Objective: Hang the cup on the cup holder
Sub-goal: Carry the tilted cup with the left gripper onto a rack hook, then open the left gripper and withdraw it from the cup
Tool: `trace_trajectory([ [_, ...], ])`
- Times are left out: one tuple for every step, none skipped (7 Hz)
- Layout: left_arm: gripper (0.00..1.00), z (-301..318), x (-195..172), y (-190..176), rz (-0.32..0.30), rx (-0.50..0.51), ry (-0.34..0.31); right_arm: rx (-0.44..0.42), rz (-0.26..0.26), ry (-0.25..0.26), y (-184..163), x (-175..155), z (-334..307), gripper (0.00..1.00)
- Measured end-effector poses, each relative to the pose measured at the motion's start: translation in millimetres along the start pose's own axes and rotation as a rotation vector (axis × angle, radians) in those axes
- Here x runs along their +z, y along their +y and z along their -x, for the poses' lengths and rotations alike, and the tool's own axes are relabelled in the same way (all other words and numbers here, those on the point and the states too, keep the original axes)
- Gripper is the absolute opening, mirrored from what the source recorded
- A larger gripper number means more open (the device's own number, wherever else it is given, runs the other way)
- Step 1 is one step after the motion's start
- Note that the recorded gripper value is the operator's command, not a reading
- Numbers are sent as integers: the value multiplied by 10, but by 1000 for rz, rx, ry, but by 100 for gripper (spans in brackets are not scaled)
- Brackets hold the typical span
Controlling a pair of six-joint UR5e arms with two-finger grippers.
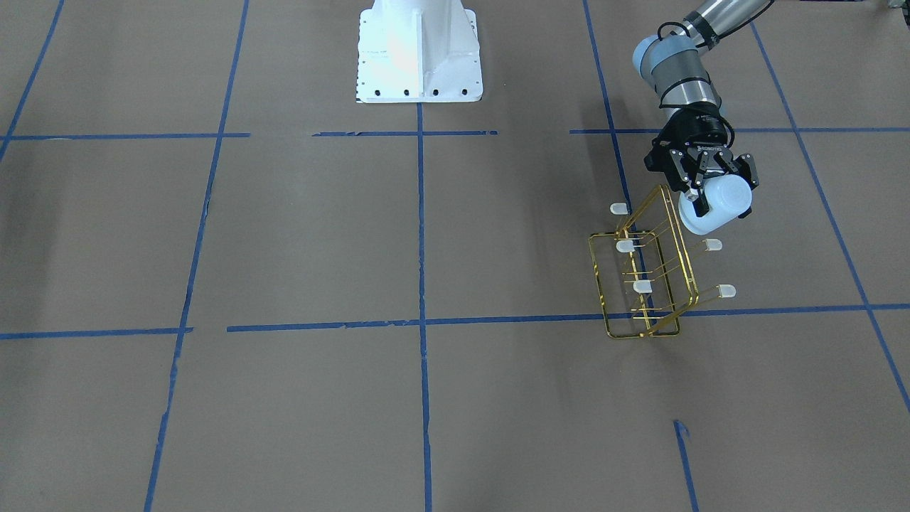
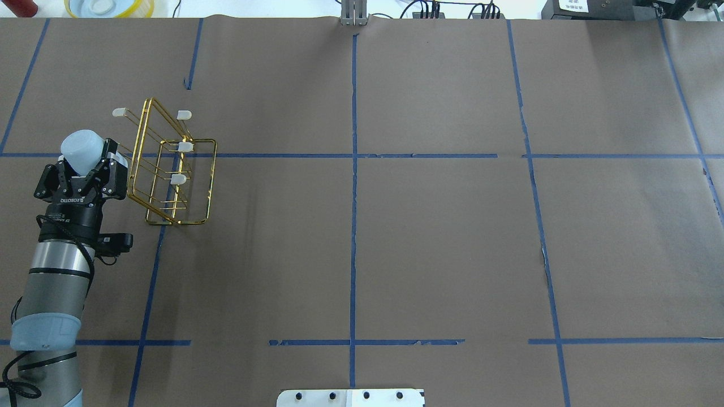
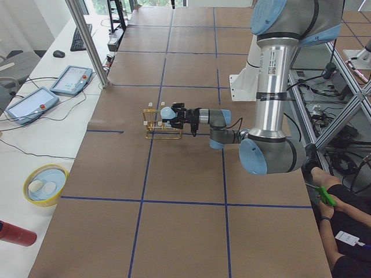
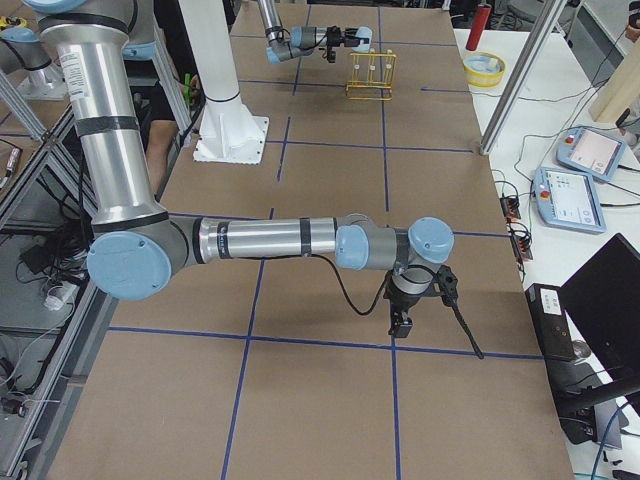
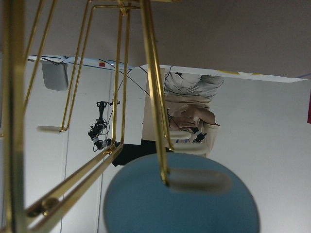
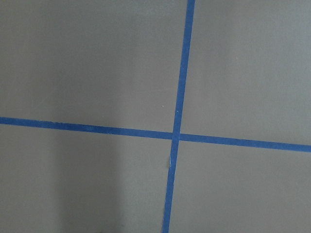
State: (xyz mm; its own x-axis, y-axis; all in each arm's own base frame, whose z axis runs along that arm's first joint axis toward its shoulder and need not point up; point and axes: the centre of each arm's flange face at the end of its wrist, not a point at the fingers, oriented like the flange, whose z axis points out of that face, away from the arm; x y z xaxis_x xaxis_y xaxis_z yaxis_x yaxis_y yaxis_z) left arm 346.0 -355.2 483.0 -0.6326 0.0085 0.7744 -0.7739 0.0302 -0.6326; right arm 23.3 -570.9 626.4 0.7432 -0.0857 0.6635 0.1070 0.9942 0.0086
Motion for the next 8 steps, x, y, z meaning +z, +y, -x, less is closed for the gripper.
trace_trajectory([
  [100, -31, -11, -7, -3, 8, 1, 0, 0, 0, 0, 0, -1, 100],
  [100, -64, -21, -8, -5, 13, 1, 1, 0, 0, 1, 0, -1, 100],
  [100, -86, -29, -4, -7, 17, 1, 1, 0, 0, 1, -1, -2, 100],
  [100, -88, -33, 5, -8, 21, 0, 0, 0, 0, 0, -2, -2, 100],
  [100, -78, -36, 26, -8, 34, -1, 1, 0, 0, 1, -1, -2, 100],
  [100, -82, -59, 115, -10, 73, -6, 1, 0, 0, 1, -1, -2, 100],
  [100, -121, -111, 303, -19, 134, -25, 0, -1, 0, 0, -2, -2, 100],
  [100, -166, -169, 507, -37, 215, -58, 0, -1, 0, 0, -2, -2, 100],
])
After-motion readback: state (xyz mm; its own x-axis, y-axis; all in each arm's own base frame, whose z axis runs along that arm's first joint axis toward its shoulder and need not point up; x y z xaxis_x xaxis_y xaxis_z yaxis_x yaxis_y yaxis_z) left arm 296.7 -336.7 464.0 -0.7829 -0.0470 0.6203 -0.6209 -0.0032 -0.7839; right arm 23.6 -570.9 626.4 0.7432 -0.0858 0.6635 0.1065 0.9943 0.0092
